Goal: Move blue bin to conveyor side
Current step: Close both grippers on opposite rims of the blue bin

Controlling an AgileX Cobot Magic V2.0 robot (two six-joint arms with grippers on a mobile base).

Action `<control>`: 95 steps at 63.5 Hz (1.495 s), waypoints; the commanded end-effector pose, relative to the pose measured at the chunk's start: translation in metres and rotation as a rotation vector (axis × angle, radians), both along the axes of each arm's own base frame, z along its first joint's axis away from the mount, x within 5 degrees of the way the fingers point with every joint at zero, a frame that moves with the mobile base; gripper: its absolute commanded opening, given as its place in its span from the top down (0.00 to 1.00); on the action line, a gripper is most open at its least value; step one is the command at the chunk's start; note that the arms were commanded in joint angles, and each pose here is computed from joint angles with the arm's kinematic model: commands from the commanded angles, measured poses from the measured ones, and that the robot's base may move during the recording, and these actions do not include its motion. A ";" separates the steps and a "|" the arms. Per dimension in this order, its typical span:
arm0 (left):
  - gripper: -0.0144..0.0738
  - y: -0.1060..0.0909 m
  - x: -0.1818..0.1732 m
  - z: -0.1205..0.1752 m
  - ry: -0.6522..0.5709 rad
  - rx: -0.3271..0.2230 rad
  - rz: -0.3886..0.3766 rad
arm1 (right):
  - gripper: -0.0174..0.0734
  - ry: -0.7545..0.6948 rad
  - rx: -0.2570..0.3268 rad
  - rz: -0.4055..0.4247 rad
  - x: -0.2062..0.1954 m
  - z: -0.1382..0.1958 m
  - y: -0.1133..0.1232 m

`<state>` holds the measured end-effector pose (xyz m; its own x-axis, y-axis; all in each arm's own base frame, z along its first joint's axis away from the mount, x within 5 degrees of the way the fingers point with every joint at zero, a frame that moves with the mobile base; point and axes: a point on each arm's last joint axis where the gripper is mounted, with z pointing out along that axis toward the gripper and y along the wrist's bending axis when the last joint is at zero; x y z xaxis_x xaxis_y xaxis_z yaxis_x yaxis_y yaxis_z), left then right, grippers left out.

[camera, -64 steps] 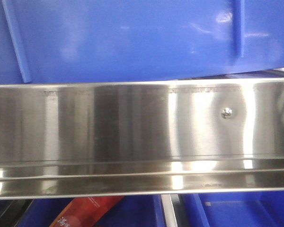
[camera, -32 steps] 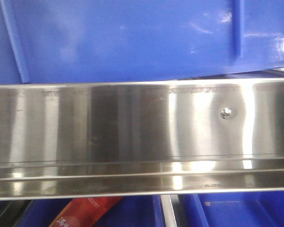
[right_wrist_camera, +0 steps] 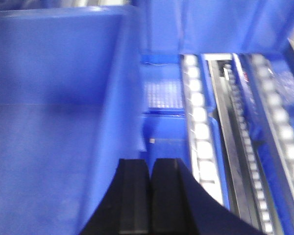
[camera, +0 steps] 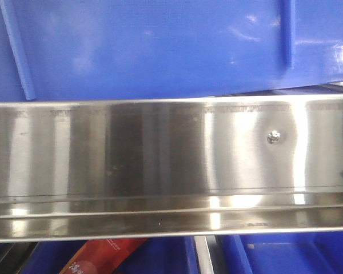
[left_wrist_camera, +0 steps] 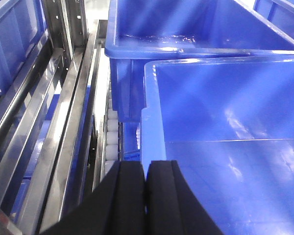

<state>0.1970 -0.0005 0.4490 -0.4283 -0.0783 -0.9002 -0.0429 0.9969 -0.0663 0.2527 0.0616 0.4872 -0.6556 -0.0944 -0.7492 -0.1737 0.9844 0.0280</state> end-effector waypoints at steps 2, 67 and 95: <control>0.86 -0.002 -0.001 0.003 -0.013 -0.007 -0.008 | 0.90 -0.024 -0.041 0.013 0.013 0.003 0.011; 0.86 -0.001 -0.003 -0.001 0.048 -0.007 -0.006 | 0.33 0.116 -0.093 0.005 0.052 -0.041 0.023; 0.86 -0.001 -0.003 -0.002 0.053 -0.007 -0.006 | 0.33 0.143 -0.053 -0.042 0.053 -0.047 0.023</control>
